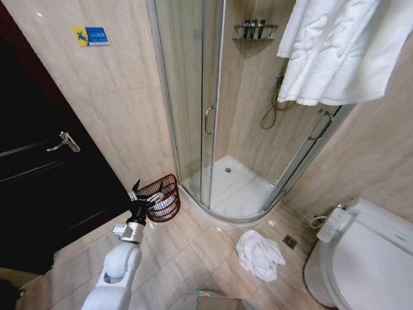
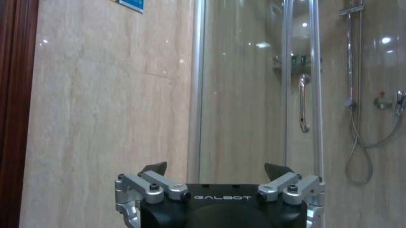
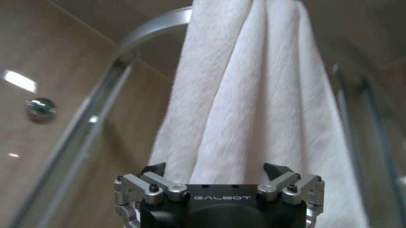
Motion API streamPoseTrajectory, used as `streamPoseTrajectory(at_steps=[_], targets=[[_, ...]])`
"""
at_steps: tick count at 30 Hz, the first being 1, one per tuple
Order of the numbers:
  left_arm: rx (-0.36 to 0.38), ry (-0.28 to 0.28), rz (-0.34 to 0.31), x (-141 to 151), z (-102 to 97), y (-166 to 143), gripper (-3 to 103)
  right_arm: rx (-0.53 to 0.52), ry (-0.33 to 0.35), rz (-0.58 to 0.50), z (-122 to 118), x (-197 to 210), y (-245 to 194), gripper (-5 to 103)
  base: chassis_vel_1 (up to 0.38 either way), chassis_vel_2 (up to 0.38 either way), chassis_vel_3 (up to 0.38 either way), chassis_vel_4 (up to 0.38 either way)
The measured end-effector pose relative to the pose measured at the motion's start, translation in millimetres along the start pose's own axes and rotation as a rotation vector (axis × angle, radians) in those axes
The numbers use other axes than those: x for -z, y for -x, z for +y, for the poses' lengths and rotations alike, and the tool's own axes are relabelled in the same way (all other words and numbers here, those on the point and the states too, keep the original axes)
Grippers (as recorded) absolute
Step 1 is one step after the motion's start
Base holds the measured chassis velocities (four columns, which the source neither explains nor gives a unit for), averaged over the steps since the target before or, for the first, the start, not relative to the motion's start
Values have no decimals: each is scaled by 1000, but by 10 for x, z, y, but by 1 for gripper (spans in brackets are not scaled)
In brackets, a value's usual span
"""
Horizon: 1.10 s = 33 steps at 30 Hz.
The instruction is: Discard the used towel into the hamper.
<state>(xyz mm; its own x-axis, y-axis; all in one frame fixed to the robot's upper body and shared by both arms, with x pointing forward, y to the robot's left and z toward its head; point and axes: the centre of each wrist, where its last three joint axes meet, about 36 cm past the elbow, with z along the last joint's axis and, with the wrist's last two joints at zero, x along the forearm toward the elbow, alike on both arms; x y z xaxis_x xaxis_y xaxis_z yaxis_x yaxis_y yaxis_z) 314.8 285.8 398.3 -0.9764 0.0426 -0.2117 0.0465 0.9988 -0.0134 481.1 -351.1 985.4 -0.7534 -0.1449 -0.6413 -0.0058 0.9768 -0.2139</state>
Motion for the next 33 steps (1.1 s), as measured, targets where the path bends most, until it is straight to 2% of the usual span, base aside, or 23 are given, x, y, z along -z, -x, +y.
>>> streamPoseTrajectory(at_steps=[4,8,10,13,15,17,18,20,21,23,24,25,27,28,29,30,32,33], targets=[[0,-3,2,-25,-3,-6,100,-45,-37,0,-31,105,134,100,0,0,0,0],[-4,-6,-4,-30,-18,27,100,-51,-29,-1,-66,175,203,101,0,0,0,0],[-6,-6,-7,-28,-22,37,100,-46,-21,0,-64,180,208,97,0,0,0,0],[-10,-6,-11,-26,-27,61,100,-41,-16,2,-69,176,208,84,0,0,0,0],[-11,-7,-11,-28,-29,64,100,-41,-15,3,-71,174,206,84,0,0,0,0],[-12,-7,-10,-33,-33,66,100,-40,-15,5,-75,165,198,73,0,0,0,0],[-12,-7,-10,-33,-33,66,100,-40,-15,5,-75,165,198,73,0,0,0,0],[-14,-8,-9,-42,-34,64,100,-39,-16,7,-76,156,192,61,0,0,0,0],[-14,-8,-9,-42,-34,64,100,-39,-16,7,-76,156,192,61,0,0,0,0],[-14,-8,-9,-51,-33,63,100,-37,-16,7,-69,152,186,51,0,0,0,0],[-14,-8,-10,-54,-33,63,100,-36,-15,6,-68,152,182,51,0,0,0,0],[-15,-7,-11,-58,-31,61,100,-35,-16,7,-67,150,175,40,0,0,0,0],[-15,-7,-12,-59,-31,60,100,-35,-17,7,-68,150,171,40,0,0,0,0],[-15,-7,-14,-60,-29,59,100,-33,-17,6,-66,155,163,29,0,0,0,0],[-15,-7,-14,-60,-29,59,100,-33,-17,6,-66,155,163,29,0,0,0,0],[-14,-7,-14,-60,-28,57,100,-32,-18,4,-64,161,158,24,0,0,0,0],[-14,-6,-14,-61,-27,55,100,-31,-19,3,-61,164,152,24,0,0,0,0],[-14,-6,-14,-61,-26,52,100,-29,-22,3,-58,166,142,19,0,0,0,0]])
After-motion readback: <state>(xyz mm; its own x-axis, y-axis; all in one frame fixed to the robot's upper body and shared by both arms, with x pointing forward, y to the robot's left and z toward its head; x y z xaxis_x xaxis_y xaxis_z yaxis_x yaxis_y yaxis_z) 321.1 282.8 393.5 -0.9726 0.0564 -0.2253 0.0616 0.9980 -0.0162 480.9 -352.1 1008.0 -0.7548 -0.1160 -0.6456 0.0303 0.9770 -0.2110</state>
